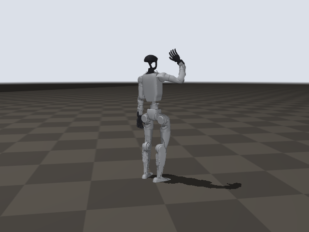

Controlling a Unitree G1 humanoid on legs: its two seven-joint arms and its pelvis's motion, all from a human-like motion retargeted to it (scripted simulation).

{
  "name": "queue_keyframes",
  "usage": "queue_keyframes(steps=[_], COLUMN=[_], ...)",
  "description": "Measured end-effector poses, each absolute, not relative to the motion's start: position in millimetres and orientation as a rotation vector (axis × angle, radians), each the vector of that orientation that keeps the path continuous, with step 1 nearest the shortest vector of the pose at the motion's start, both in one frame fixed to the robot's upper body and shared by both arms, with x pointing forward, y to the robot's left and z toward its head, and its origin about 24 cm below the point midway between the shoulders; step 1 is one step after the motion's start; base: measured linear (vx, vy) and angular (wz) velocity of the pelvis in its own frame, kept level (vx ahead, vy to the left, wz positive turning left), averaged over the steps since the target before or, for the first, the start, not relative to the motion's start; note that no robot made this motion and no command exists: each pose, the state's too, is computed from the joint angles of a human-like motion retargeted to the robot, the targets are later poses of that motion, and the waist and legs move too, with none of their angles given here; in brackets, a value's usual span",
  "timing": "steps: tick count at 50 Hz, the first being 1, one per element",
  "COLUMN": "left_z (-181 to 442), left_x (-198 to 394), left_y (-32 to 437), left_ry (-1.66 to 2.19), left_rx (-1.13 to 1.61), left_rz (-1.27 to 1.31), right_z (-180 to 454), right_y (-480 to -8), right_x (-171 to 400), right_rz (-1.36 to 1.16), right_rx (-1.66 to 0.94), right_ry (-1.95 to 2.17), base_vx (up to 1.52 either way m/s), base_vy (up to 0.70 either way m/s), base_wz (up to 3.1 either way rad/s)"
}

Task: Upper body actions

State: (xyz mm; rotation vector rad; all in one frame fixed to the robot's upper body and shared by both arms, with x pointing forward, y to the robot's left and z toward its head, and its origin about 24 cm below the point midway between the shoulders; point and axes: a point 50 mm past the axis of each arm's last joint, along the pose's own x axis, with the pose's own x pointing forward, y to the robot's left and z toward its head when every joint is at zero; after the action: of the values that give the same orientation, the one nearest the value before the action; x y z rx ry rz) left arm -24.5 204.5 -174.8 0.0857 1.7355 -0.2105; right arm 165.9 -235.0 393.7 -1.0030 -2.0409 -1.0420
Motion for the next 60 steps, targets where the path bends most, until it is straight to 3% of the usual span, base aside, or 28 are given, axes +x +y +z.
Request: queue_keyframes(steps=[10,26,35,55,60], left_z=[-176.0,-174.2,-174.4,-176.0,-176.1], left_x=[-16.3,-31.7,-31.3,-16.9,-16.5], left_y=[200.7,202.8,201.1,199.9,199.2], left_ry=[1.71,1.758,1.758,1.715,1.715], left_rx=[0.099,0.068,0.063,0.089,0.093], left_rz=[-0.233,-0.203,-0.21,-0.236,-0.241], right_z=[397.1,366.7,356.1,399.2,399.8], right_y=[-229.8,-311.5,-317.3,-213.5,-209.9], right_x=[155.7,224.1,232.2,148.7,144.5], right_rz=[-1.098,-1.104,-1.058,-0.965,-1.079], right_rx=[-1.023,-0.458,-0.211,-0.839,-0.936], right_ry=[-2.102,-1.45,-1.334,-2.103,-2.134], base_vx=[0.0,0.0,0.0,0.0,0.0], base_vy=[0.0,0.0,0.0,0.0,0.0], base_wz=[0.0,0.0,0.0,0.0,0.0])
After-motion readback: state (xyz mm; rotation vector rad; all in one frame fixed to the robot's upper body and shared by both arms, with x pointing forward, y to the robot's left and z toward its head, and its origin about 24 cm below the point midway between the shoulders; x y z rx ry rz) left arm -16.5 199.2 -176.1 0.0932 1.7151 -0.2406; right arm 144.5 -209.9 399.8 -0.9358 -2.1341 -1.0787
